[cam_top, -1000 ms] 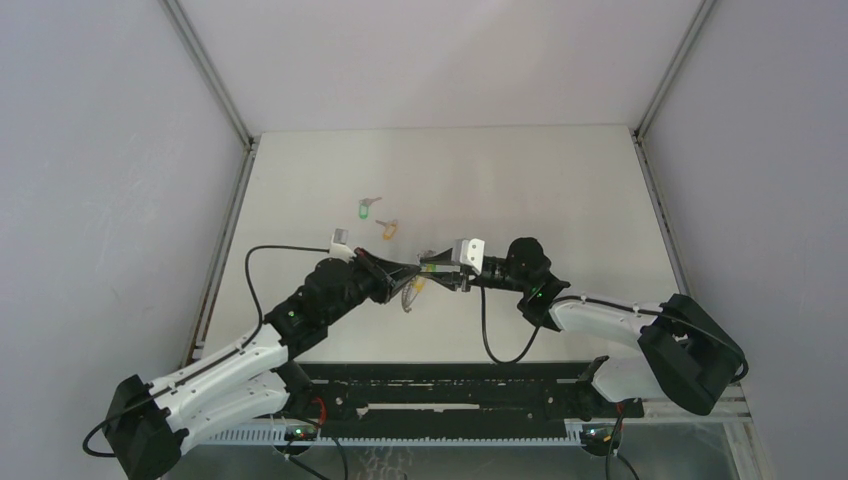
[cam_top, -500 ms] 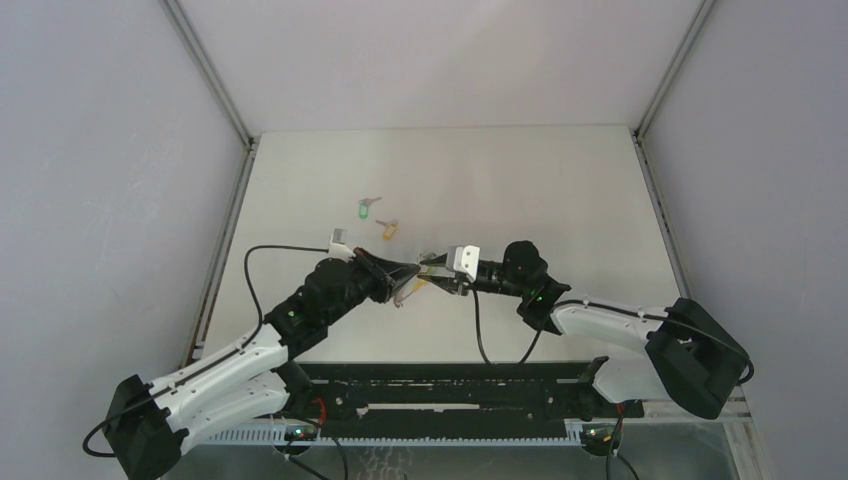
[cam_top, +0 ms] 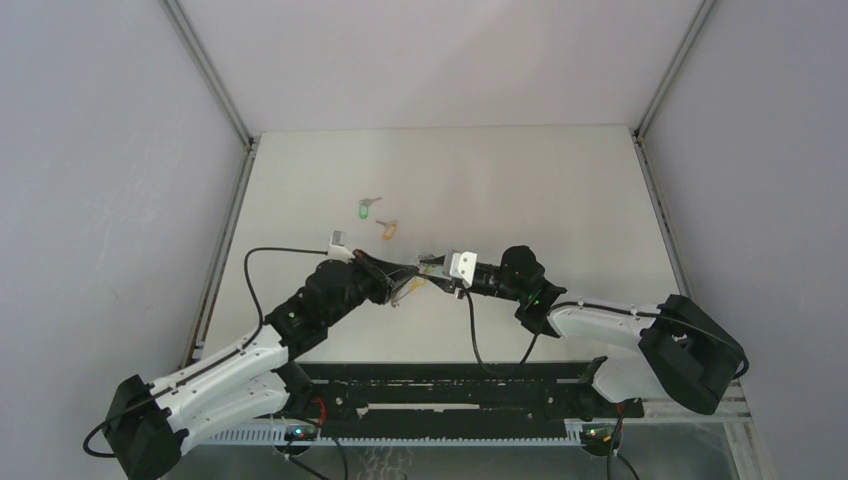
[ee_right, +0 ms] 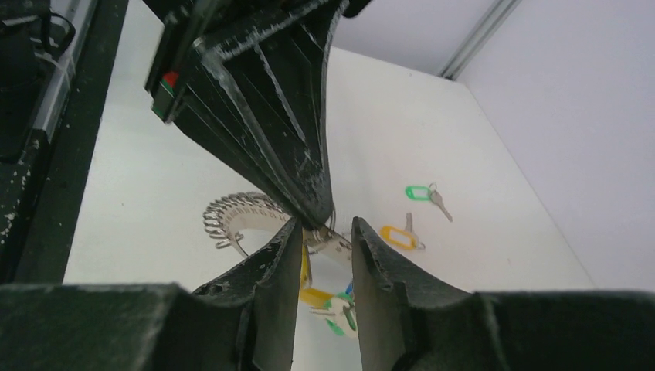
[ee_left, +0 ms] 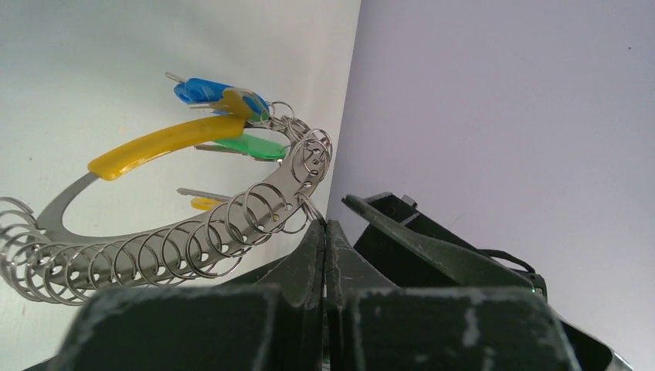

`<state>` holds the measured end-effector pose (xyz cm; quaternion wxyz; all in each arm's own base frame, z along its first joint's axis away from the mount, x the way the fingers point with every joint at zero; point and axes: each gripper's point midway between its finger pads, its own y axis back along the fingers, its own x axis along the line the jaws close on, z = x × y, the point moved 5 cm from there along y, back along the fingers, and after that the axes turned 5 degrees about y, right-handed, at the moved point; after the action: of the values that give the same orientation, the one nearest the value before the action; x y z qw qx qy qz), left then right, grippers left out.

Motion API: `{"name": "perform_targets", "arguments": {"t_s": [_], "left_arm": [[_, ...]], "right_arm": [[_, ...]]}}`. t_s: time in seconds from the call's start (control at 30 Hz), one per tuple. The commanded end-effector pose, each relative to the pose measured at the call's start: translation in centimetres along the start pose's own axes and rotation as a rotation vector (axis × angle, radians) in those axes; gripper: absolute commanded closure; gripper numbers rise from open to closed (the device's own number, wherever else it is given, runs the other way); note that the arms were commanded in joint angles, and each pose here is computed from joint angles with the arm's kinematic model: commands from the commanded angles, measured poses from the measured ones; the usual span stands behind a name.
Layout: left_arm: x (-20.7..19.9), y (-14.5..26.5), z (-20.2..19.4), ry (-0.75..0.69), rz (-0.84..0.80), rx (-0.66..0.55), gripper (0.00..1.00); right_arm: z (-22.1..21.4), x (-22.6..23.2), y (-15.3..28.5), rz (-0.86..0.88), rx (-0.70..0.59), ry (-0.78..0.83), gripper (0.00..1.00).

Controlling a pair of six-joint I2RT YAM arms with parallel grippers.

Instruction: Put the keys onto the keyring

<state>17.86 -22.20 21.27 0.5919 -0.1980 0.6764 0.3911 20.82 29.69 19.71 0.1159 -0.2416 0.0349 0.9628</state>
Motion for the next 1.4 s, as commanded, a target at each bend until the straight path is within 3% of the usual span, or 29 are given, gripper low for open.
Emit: {"name": "perform_targets", "arguments": {"t_s": [0.0, 0.37, 0.73, 1.37], "left_arm": [[-1.0, 0.4, -0.1, 0.009, -0.068, 0.008, 1.00], [-1.5, 0.7, -0.1, -0.082, -0.042, 0.012, 1.00], [-2.5, 0.7, -0.7, -0.170, -0.035, 0.068, 1.00], [-3.6, 0.6, -1.6, -0.229, -0.061, 0.135, 1.00]], "right_arm": [[0.4, -1.2, 0.9, -0.050, -0.019, 0.042, 0.69], [0.7, -0.6, 1.9, 0.059, -0.002, 0.125, 0.63], [0.4, -1.0, 1.5, 0.157, 0.046, 0.339, 0.55], [-0.7, -0.1, -0.3, 0.350, 0.083, 0.318, 0.55]]}}
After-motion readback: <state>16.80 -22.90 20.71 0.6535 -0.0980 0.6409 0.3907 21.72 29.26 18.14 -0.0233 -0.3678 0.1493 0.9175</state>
